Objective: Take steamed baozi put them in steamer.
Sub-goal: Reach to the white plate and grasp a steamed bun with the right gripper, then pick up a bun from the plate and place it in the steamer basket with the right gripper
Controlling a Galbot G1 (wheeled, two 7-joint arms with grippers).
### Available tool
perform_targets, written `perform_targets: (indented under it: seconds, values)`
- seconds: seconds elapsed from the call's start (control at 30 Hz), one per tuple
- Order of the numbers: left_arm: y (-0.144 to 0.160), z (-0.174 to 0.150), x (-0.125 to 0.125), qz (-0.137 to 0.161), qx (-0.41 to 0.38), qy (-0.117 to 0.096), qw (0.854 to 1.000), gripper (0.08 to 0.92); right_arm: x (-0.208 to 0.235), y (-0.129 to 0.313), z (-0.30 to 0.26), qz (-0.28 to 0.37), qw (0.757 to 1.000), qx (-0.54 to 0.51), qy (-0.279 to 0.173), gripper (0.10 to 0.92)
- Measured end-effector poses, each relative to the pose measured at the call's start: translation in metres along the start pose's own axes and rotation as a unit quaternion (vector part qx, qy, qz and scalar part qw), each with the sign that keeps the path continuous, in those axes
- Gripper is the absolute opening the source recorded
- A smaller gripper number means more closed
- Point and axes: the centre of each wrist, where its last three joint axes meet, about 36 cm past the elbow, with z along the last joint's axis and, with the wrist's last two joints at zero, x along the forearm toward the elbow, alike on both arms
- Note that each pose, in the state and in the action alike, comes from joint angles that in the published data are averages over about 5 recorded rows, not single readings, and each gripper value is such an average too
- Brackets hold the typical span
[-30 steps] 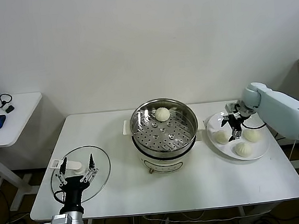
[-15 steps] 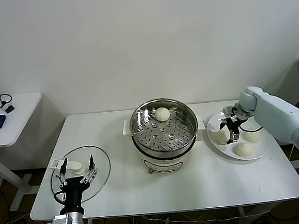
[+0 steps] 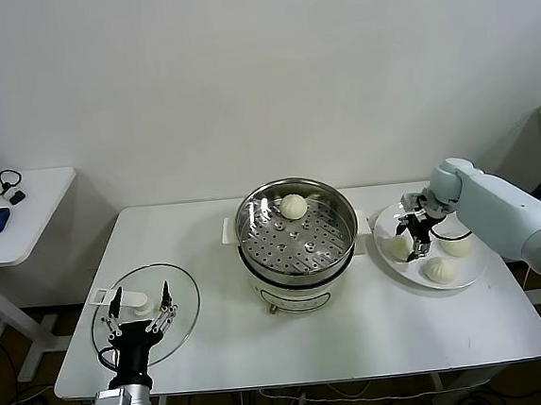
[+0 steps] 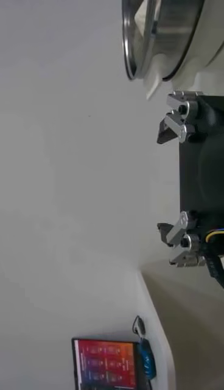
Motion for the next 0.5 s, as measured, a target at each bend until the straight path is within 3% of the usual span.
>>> perform_targets:
  seconds: [0.5]
  values:
    - [0.0,0.002,0.003,0.0,0.0,0.001,1.0,0.823,0.024,-0.007,0.0,0.007,1.0,0.004,-0.007,0.652]
